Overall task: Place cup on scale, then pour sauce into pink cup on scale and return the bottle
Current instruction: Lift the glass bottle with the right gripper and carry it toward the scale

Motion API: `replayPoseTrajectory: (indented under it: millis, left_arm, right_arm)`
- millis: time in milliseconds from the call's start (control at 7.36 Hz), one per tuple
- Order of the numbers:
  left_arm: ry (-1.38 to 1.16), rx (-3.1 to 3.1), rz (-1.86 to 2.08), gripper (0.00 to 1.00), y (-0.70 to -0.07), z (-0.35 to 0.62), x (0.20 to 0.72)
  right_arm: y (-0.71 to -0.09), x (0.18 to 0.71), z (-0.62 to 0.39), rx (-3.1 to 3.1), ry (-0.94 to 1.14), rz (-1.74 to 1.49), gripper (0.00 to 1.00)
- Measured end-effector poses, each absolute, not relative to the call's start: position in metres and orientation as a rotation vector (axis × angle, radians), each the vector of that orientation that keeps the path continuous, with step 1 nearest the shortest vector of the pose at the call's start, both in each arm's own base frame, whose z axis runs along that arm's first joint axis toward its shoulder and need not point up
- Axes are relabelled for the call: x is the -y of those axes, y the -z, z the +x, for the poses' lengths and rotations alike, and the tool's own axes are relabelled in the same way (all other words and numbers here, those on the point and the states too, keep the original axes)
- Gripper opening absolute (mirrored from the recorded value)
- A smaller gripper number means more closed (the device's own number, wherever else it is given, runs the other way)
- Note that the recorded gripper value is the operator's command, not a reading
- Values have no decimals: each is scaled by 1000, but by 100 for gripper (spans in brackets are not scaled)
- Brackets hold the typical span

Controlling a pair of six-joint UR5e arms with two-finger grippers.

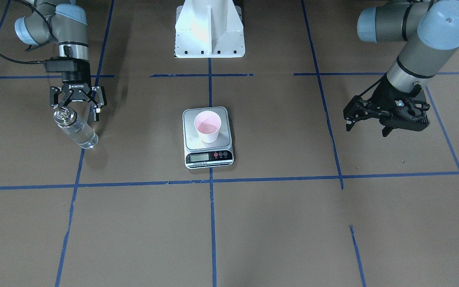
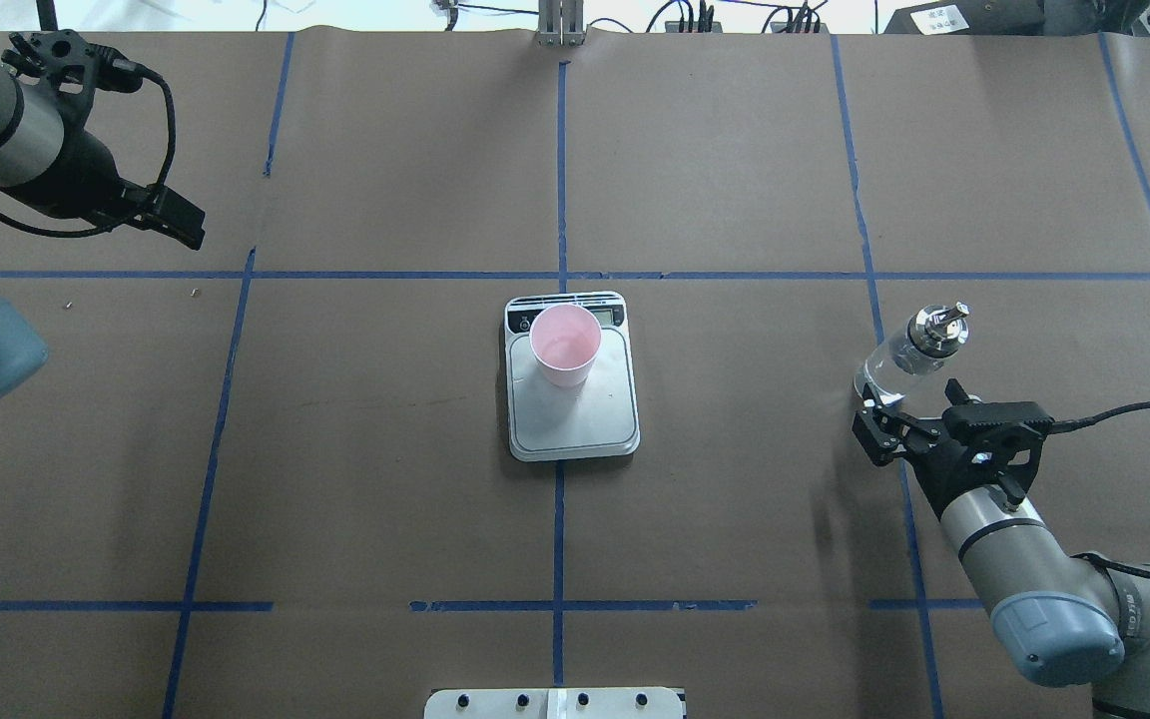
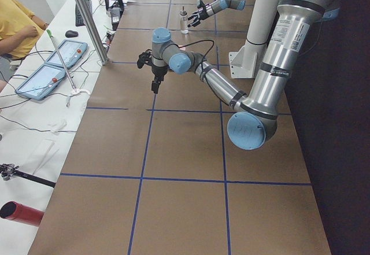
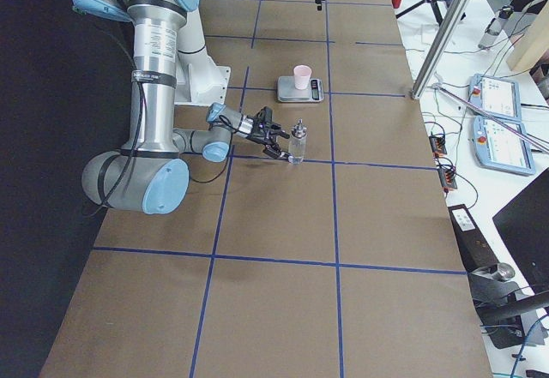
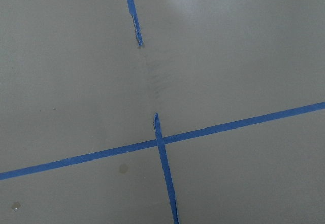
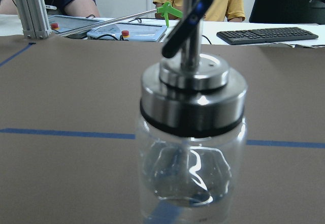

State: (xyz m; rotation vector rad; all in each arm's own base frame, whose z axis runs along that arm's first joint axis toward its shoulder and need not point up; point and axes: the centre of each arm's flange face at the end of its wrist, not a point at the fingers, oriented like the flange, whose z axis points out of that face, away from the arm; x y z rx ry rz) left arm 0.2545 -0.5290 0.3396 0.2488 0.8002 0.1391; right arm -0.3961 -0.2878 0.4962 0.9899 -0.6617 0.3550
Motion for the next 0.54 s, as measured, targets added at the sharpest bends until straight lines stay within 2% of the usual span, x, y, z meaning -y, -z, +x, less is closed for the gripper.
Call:
replayPoseTrajectory:
  millis: [543]
  left_arm:
    - [-139, -801, 250, 100, -338, 254, 529]
  right_arm:
    - [-501, 295, -399, 636, -344, 1001, 99]
